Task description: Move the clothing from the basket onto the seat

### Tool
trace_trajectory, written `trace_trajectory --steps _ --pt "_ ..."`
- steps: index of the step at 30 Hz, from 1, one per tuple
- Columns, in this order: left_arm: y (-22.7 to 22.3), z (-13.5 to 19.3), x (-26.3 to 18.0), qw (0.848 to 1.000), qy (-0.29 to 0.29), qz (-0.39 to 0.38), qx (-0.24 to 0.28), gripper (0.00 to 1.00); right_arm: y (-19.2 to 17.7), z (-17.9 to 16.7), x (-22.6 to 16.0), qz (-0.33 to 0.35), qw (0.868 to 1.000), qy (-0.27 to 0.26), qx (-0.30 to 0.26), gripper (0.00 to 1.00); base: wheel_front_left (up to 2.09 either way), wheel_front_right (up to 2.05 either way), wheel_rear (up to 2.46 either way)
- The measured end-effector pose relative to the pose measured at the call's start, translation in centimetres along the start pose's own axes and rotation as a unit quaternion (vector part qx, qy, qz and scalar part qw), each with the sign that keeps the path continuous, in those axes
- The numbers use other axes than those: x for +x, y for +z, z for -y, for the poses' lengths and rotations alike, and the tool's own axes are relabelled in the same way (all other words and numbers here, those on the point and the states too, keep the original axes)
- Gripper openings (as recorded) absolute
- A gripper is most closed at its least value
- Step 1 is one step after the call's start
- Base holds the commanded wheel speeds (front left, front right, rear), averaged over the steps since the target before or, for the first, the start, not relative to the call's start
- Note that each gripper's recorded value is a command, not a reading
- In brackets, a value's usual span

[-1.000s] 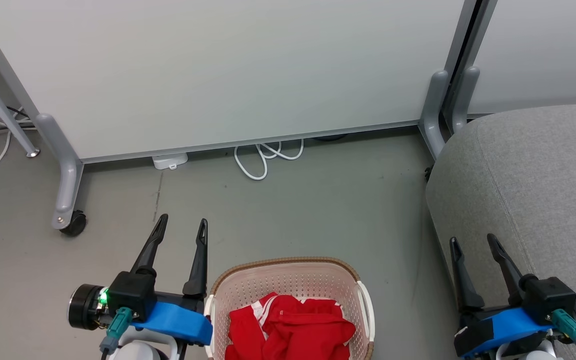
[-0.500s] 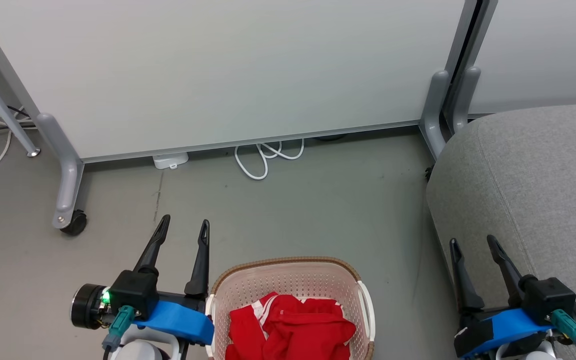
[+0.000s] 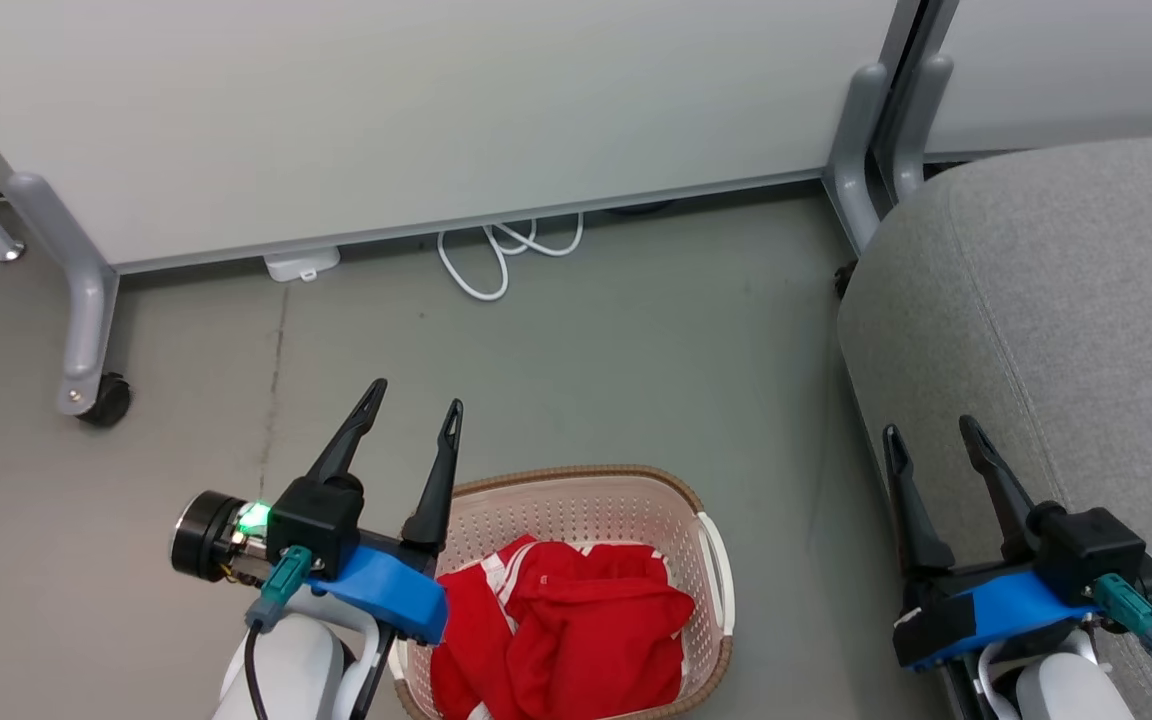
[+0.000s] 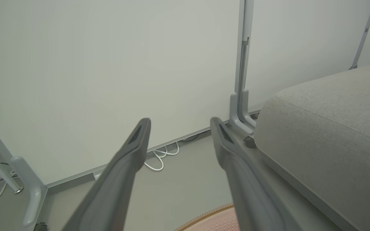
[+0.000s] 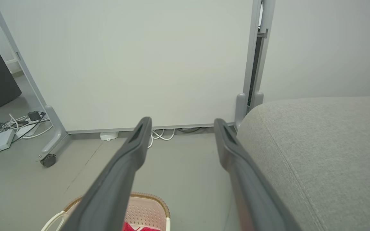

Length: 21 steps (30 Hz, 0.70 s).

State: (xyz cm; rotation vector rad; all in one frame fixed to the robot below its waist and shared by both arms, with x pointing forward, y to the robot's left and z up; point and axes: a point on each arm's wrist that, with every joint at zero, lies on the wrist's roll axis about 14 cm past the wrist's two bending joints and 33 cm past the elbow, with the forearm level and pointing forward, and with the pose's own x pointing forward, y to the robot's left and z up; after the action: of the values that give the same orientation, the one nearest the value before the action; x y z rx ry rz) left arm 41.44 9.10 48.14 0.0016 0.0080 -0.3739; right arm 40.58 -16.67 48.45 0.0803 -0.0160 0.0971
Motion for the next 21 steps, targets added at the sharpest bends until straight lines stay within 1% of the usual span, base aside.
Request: trace_trajectory --steps 5,9,16,21 --pt "-2.1 1.1 2.3 0.998 -0.046 -0.031 0.016 1.0 -0.5 0.8 1.2 -0.004 1.0 -0.008 -0.001 1.0 0.0 0.0 0.0" --pt "-4.4 2.3 4.0 0.994 -0.09 -0.061 0.029 1.0 -1.1 1.7 2.1 -0.011 1.0 -0.019 -0.001 1.0 0.0 0.0 0.0" --pt "-9.2 4.0 6.3 0.979 -0.155 -0.12 0.046 1.0 -2.7 3.2 3.5 -0.026 0.999 -0.034 -0.004 1.0 0.0 0.0 0.0" --pt "-13.5 5.2 6.7 0.963 -0.202 -0.17 0.058 1.0 -4.0 4.0 4.6 -0.037 0.998 -0.041 -0.008 1.0 0.0 0.0 0.0"
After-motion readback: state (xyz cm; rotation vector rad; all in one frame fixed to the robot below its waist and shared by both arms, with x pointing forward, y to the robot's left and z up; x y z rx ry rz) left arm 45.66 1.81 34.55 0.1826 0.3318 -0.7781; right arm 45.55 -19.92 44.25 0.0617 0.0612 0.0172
